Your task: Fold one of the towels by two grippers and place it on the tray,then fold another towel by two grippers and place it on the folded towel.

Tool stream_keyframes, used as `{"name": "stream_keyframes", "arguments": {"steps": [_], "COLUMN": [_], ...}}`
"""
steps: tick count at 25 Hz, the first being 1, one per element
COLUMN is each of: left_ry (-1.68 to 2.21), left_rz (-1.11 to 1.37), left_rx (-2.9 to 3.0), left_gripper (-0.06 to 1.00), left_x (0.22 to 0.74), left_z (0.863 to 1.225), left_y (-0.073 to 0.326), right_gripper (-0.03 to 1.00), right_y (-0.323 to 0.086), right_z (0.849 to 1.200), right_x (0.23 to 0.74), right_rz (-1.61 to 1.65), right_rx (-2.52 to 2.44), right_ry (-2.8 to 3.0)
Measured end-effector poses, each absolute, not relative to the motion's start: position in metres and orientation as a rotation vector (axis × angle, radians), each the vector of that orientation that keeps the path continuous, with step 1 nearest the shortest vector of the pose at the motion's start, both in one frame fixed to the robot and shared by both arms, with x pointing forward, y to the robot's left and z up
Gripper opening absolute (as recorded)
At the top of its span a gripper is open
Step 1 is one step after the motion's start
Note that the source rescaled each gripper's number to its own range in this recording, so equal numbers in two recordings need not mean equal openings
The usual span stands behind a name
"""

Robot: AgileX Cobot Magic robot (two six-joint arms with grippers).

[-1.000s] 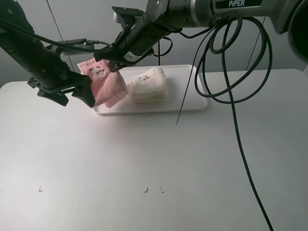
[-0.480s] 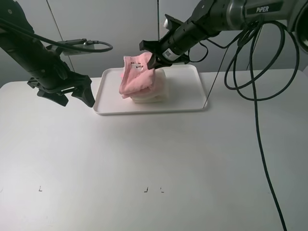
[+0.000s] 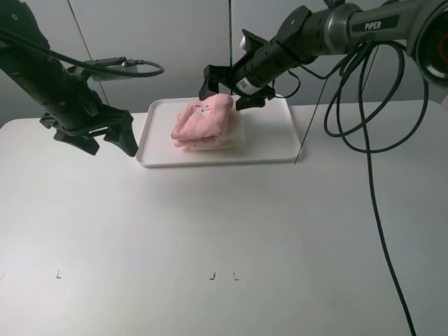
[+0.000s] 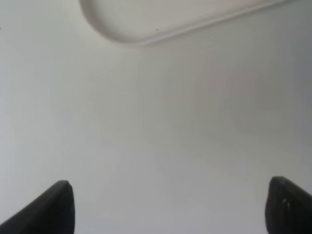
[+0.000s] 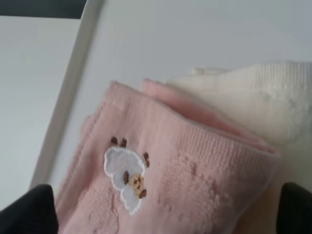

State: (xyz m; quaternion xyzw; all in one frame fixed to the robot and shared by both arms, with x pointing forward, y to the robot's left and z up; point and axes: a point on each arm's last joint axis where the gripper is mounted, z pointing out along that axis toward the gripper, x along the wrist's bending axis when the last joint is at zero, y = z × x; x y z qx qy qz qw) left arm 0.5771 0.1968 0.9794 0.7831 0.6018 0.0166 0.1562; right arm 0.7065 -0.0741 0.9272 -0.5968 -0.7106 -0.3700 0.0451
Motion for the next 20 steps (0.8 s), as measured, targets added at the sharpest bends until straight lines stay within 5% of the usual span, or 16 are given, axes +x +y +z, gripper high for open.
{"name": "stream_keyframes", "arguments": {"steps": [12,20], "left_ry": [1.718,1.658], "left_rz": [0.052,0.207], "left_rx": [2.245,2.185], "left_gripper": [1.00,1.00], "left_x": [0.577,0.540], "left_z": [0.981,1.016], "left_y": [0.197,0.215], "right_gripper": [1.00,1.00], "right_y": [-0.096,-0.118], "right_z": [1.004,1.048], "right_x": [0.694,0.664], "right_rz": [-1.125,-1.021], "right_rx": [-1.768,-1.793], "right_ry": [-2.565,-2.706]}}
